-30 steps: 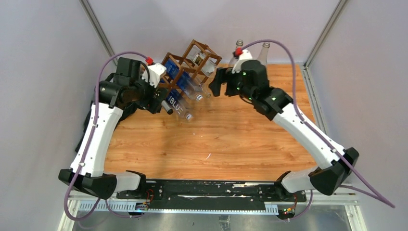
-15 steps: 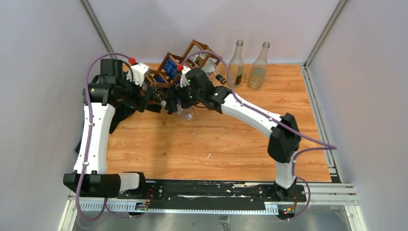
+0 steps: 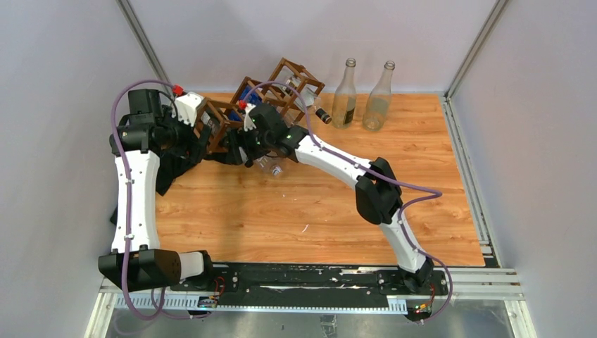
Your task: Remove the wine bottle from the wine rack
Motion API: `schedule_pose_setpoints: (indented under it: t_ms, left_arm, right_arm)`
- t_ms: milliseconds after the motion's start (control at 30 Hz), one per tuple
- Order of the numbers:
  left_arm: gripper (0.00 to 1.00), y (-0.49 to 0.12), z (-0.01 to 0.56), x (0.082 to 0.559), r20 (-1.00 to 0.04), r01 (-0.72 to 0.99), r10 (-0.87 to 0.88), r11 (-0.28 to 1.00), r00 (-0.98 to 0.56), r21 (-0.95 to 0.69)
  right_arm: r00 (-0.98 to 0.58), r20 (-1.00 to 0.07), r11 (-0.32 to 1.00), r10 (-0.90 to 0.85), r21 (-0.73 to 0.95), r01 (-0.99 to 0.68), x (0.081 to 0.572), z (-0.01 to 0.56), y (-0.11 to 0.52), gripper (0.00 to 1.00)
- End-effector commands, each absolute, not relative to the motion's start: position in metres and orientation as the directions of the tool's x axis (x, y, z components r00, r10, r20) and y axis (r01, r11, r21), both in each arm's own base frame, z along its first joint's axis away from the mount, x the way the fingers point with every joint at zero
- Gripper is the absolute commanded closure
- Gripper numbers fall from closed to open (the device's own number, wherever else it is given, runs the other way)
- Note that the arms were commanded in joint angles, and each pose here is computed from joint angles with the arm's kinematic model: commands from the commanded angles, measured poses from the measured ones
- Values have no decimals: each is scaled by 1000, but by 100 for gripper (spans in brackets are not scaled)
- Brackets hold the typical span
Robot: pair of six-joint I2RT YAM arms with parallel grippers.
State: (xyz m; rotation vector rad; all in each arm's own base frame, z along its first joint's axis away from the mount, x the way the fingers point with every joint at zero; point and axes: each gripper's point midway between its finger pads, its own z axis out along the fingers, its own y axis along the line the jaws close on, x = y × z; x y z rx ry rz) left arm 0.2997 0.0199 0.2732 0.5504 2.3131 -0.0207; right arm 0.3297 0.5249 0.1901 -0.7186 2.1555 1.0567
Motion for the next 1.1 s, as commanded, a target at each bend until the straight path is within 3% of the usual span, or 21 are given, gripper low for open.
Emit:
schedule_pose_setpoints:
  t_ms: [0, 167, 500, 567, 767, 1067]
  left_arm:
    - [0, 13, 284, 303, -719, 422, 387, 895, -577, 144]
    - [0, 11, 280, 303, -717, 426, 381, 895, -584, 128]
    - [0, 12, 273, 297, -705, 433, 394, 891, -590, 135]
    - [0, 12, 272, 297, -703, 439, 399, 888, -590, 136]
    - [0, 11, 261, 298, -695, 470, 424, 872, -581, 139]
    - [0, 16, 235, 314, -686, 465, 427, 873, -589, 145]
  right_arm:
    - [-668, -717, 538, -202, 489, -687, 332, 182, 532, 13]
    - [-691, -701, 547, -175, 514, -660, 343, 168, 539, 20]
    - [-735, -672, 531, -88, 593, -606, 359, 167, 544, 48]
    - [-741, -666, 517, -84, 607, -604, 356, 169, 545, 56]
    - [-743, -667, 492, -48, 632, -599, 344, 185, 534, 99]
    - [-730, -684, 455, -1, 649, -609, 324, 211, 520, 100]
